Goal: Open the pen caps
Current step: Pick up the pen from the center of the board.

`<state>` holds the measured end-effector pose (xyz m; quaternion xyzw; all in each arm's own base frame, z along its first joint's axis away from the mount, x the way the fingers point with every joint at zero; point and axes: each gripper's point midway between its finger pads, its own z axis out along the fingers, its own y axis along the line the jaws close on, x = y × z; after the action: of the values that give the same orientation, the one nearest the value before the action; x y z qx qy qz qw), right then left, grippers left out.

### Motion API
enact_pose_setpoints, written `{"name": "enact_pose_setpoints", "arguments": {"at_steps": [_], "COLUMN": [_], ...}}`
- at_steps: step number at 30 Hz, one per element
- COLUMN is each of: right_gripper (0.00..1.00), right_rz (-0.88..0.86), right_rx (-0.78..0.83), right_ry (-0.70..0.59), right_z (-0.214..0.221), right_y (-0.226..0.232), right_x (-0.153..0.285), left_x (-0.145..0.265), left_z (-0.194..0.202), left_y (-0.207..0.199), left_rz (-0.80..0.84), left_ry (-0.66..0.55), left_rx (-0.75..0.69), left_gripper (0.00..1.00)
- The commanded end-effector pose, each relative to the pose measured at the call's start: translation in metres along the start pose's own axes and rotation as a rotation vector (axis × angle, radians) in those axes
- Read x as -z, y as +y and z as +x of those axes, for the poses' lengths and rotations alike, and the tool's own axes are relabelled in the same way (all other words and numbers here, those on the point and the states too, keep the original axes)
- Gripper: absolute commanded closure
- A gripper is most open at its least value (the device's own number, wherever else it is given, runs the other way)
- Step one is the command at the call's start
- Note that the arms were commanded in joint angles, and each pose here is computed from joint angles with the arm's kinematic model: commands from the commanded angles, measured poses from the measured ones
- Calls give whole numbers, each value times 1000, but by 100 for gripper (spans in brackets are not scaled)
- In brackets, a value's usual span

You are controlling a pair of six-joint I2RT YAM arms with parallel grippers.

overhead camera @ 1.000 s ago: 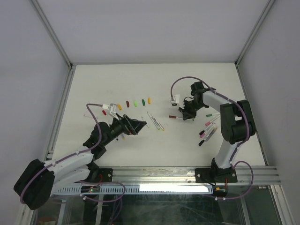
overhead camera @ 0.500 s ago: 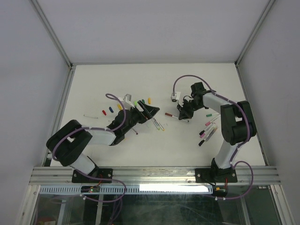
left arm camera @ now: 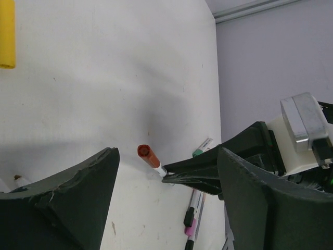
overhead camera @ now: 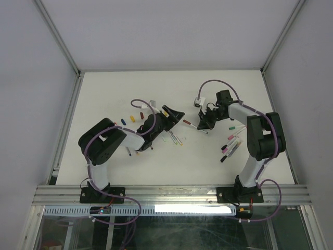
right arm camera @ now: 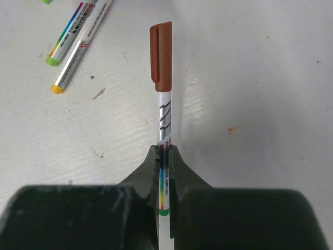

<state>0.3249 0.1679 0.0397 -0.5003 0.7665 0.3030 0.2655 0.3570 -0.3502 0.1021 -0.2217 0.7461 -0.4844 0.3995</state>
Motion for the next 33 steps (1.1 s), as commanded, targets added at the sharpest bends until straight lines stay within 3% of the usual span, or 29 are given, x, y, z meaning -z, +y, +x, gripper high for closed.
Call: {"name": "enact_pose_setpoints", "arguments": {"at_steps": [1, 19, 23, 29, 33], "right_gripper": [100, 100, 100, 100, 100], "right_rz": [-1, 0, 2, 5, 8], "right_rx": [13, -26, -26, -24, -18], "right_ry": [-98, -131, -130, -131, -136], "right_z": [-26, -33, -33, -32, -34], "right_y": [-1, -3, -3, -1, 0], "right_x": [7, 5, 5, 5, 7], "left_x": [-13, -38, -42, -45, -44], "left_z": [-2, 26, 30, 30, 27], "left_y": [-30, -24, -22, -22, -30], "left_rz": [76, 18, 16, 22, 47], "left_ry": [-24, -8, -4, -5, -11], "left_rx": [50, 43, 65, 62, 30], "left_gripper": [23, 37, 49, 82, 95]}}
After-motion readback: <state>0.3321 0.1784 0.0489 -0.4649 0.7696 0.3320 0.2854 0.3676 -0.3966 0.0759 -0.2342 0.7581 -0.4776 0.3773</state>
